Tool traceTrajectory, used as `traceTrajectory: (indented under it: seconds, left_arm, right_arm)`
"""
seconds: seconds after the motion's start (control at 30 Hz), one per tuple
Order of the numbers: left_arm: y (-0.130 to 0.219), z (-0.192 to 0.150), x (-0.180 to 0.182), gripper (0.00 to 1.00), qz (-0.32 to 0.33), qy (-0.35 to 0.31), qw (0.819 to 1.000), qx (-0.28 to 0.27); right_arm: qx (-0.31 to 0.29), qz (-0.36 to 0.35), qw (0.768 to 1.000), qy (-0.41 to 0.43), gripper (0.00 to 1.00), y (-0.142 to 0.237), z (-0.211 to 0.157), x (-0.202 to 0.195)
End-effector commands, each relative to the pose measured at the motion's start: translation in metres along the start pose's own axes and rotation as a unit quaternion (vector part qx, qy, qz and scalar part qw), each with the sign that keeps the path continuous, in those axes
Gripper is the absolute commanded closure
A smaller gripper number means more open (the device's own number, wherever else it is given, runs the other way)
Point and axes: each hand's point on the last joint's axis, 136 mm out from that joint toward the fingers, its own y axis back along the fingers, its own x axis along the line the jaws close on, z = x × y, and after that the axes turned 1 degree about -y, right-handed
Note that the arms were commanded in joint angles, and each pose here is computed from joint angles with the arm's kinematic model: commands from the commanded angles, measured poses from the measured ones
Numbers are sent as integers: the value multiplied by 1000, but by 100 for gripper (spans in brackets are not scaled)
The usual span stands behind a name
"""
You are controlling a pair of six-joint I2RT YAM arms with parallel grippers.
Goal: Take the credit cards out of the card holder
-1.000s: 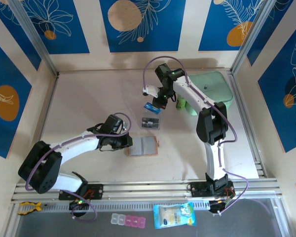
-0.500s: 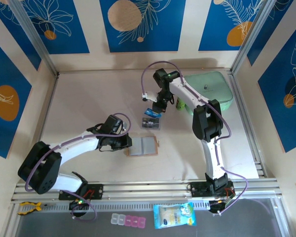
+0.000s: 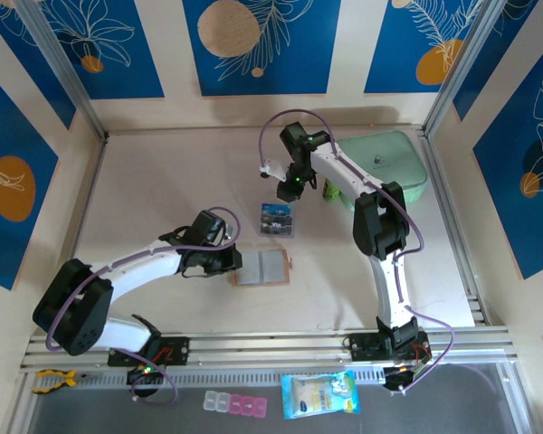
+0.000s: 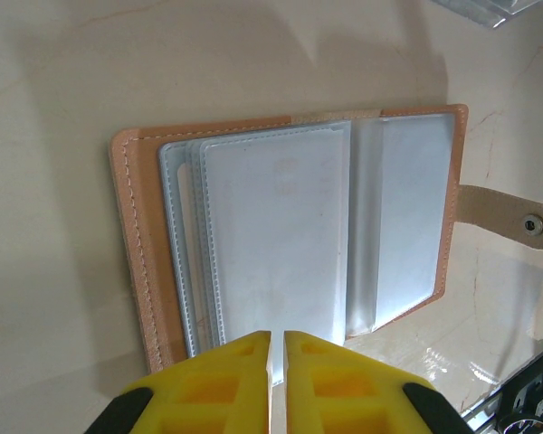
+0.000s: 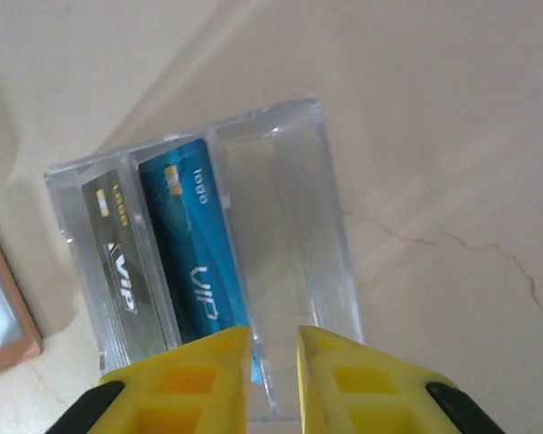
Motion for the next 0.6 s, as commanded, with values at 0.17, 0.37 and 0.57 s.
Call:
traceTrajectory:
  seconds: [0.17,0.37,0.57]
  left_arm:
    - [0,-5,6,87,9,-4,1000,4]
    - [1,-6,6,87,8,-4,1000,3]
    - [1,-5,5,87,7,-5,1000,3]
  right_arm:
    - [-34,-30,998,-41,81,7,9,-4]
    - [-22,-14,998,-53,83,-8,0,4]
    - [-10,-9,998,-54,84,-14,-8,11]
